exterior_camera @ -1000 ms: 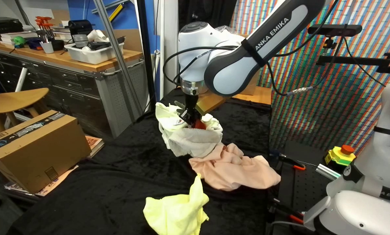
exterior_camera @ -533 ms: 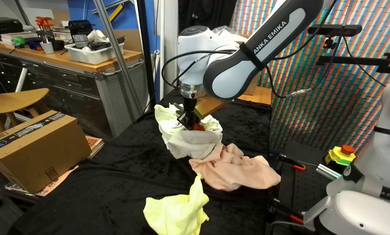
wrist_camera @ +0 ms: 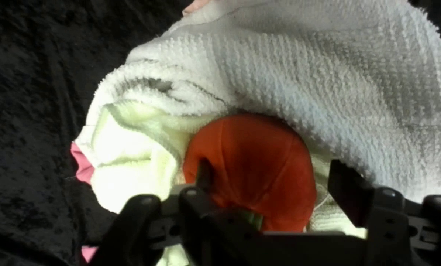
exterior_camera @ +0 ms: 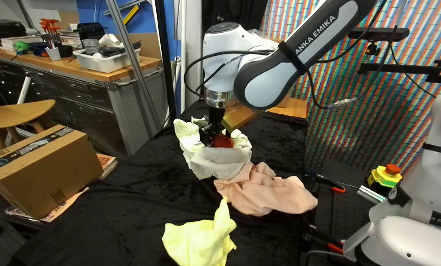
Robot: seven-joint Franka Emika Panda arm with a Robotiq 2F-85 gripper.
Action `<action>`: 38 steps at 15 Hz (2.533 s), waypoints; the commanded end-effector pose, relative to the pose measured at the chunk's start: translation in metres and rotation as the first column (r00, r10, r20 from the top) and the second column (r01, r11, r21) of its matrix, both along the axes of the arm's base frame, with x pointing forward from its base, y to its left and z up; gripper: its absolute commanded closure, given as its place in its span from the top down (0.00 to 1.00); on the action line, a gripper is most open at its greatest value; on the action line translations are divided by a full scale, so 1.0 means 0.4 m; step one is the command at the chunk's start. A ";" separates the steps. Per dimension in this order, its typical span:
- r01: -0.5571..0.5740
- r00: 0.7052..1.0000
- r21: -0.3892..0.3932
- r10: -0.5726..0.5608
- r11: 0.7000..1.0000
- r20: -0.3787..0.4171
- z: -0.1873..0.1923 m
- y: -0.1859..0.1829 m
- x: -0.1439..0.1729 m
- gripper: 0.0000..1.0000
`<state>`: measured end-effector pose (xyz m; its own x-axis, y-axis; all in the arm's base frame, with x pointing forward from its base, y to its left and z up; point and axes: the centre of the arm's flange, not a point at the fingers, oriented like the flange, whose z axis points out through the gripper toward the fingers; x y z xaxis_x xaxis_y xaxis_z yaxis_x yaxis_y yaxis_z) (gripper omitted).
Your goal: Put all the objects in the center of the table
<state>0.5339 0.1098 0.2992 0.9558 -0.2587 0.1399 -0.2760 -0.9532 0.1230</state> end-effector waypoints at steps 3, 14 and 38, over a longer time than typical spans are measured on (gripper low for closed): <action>-0.039 0.998 -0.032 0.040 0.999 0.057 0.144 0.022 -0.042 1.00; -0.207 0.978 -0.036 0.205 0.978 -0.039 0.195 0.332 -0.081 1.00; -0.429 0.849 0.178 0.463 0.886 -0.255 -0.011 0.733 -0.188 1.00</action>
<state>0.4486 0.3959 0.2914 0.9712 0.1965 -0.1347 0.2097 -0.9734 0.0925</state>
